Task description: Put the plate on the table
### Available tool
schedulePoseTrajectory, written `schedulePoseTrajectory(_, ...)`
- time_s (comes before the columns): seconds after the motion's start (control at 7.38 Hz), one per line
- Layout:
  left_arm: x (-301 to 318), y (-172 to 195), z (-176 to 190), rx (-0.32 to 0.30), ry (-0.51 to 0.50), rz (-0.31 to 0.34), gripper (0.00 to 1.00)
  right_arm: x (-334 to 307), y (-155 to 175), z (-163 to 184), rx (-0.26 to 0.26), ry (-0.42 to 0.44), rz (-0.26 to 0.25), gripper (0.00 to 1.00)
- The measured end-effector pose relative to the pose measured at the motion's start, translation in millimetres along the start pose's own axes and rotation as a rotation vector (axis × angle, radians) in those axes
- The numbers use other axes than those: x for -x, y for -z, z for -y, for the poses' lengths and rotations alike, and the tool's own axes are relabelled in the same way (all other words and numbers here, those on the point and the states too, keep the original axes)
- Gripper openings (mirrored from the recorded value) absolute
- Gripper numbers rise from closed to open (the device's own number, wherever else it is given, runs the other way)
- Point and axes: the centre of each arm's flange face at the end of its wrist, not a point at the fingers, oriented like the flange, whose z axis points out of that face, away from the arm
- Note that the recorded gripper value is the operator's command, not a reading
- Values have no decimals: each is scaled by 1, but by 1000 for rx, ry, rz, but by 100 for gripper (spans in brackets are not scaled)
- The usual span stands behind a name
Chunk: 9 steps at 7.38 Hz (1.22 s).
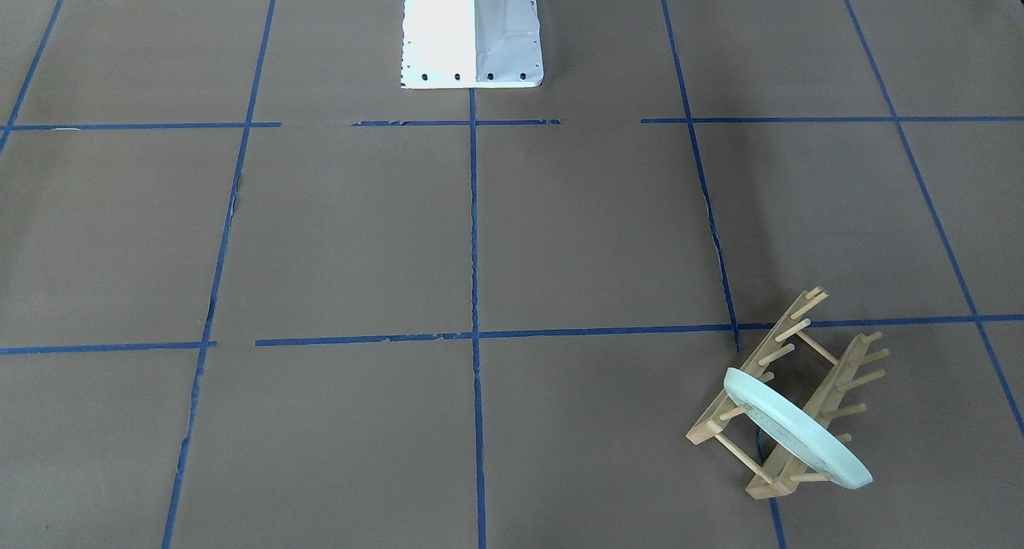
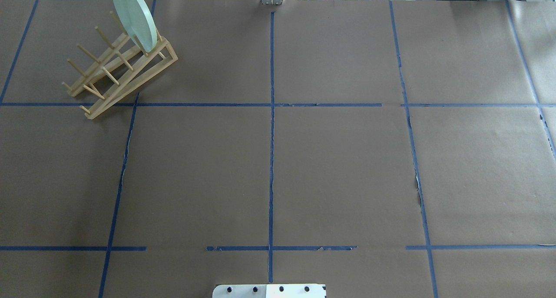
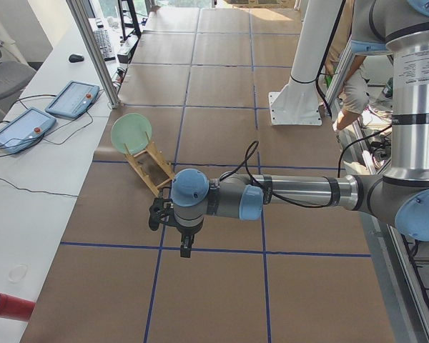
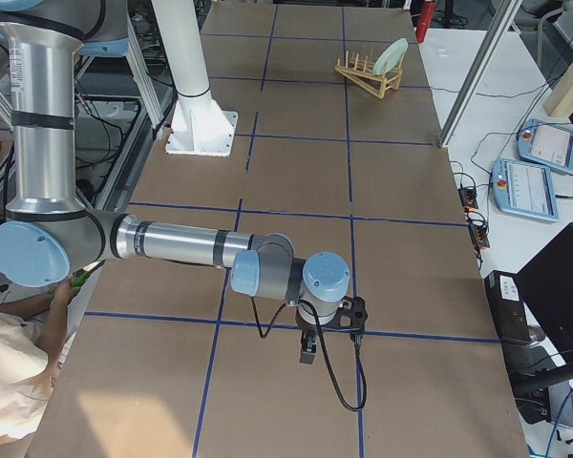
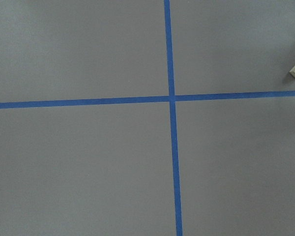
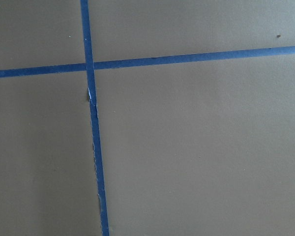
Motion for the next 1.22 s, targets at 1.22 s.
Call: schedulePoseTrajectory(1.22,-83,71,129,-201,-166,-11,100,0,0,0,0,0,0,100)
